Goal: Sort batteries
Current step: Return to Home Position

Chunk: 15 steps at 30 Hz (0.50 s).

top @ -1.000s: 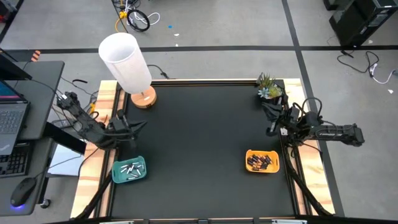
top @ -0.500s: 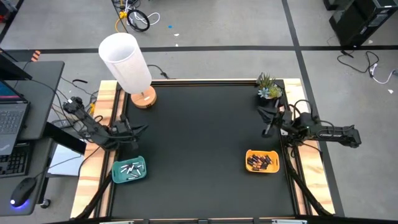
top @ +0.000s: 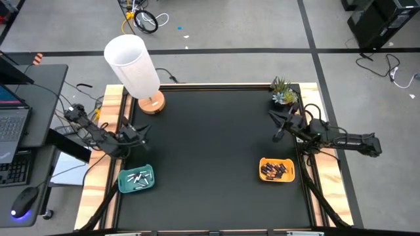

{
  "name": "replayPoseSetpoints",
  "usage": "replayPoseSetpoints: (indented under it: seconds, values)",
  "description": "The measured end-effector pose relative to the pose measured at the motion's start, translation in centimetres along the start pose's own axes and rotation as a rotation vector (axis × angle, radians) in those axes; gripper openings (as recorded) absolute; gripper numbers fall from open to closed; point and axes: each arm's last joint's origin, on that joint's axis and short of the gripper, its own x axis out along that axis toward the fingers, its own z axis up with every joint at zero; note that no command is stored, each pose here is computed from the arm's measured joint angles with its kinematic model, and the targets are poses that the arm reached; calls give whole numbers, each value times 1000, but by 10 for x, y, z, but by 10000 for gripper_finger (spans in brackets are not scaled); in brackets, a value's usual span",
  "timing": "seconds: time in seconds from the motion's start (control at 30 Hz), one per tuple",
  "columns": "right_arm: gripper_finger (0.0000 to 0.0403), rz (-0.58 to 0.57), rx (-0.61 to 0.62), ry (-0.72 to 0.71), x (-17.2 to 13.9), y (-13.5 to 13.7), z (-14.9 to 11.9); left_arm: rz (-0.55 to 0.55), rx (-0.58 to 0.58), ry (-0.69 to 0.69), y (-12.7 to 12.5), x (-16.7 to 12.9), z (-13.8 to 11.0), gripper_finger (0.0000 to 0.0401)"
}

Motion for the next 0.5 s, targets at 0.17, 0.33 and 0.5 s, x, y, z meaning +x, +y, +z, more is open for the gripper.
replayPoseSetpoints:
  seconds: [0.17,0.33,0.5]
  values:
    - [1,-2,-11,9,0,0,-1,-33,44,6,0,5,-2,21]
    - [3,7,-278,42,0,0,-4,-16,24,10,0,6,-3,21]
    - [4,7,-368,34,0,0,-3,50,36,15,3,8,-1,21]
